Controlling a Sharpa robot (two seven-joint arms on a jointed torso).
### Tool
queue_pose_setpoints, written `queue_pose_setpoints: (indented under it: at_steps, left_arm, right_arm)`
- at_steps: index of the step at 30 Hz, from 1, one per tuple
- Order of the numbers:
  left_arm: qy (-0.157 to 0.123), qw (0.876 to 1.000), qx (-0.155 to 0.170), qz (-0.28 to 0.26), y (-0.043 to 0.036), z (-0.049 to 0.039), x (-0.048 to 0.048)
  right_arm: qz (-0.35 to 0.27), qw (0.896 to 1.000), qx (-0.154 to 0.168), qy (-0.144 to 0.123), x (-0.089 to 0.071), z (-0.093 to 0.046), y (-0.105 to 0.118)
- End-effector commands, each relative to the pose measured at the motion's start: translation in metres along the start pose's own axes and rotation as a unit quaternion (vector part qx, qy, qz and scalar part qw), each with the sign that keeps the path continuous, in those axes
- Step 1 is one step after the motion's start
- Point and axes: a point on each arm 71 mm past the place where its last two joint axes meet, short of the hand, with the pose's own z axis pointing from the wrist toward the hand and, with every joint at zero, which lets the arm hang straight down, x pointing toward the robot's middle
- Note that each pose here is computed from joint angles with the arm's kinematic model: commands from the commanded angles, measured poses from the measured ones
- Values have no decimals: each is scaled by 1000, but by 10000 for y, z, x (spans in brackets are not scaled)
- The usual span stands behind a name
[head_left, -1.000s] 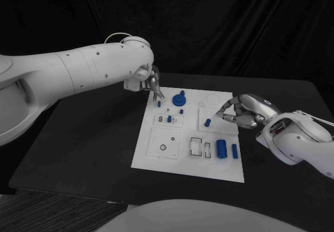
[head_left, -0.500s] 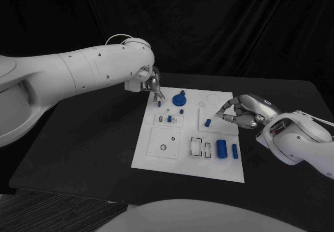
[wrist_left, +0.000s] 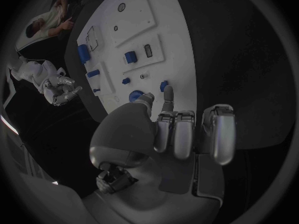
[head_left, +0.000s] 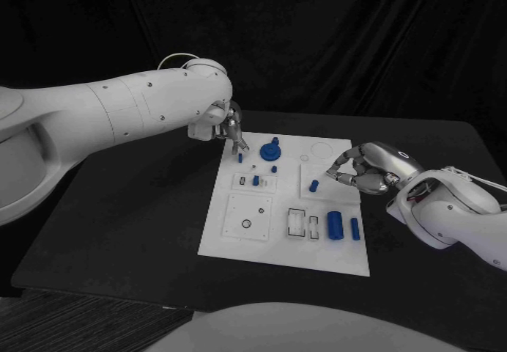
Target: Assemble the parts on the task board
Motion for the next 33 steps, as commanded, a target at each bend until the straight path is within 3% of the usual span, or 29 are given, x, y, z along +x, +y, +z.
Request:
queue_pose_setpoints:
  at_steps: [1, 33]
  left_arm:
    - [2, 1000, 13, 0, -51, 2, 18]
    - [9, 1000, 2, 1, -38, 52, 84]
  right_arm:
    - [0, 1000, 5, 0, 9, 0, -2]
    - [-1, 1000, 7, 4, 14, -1, -10]
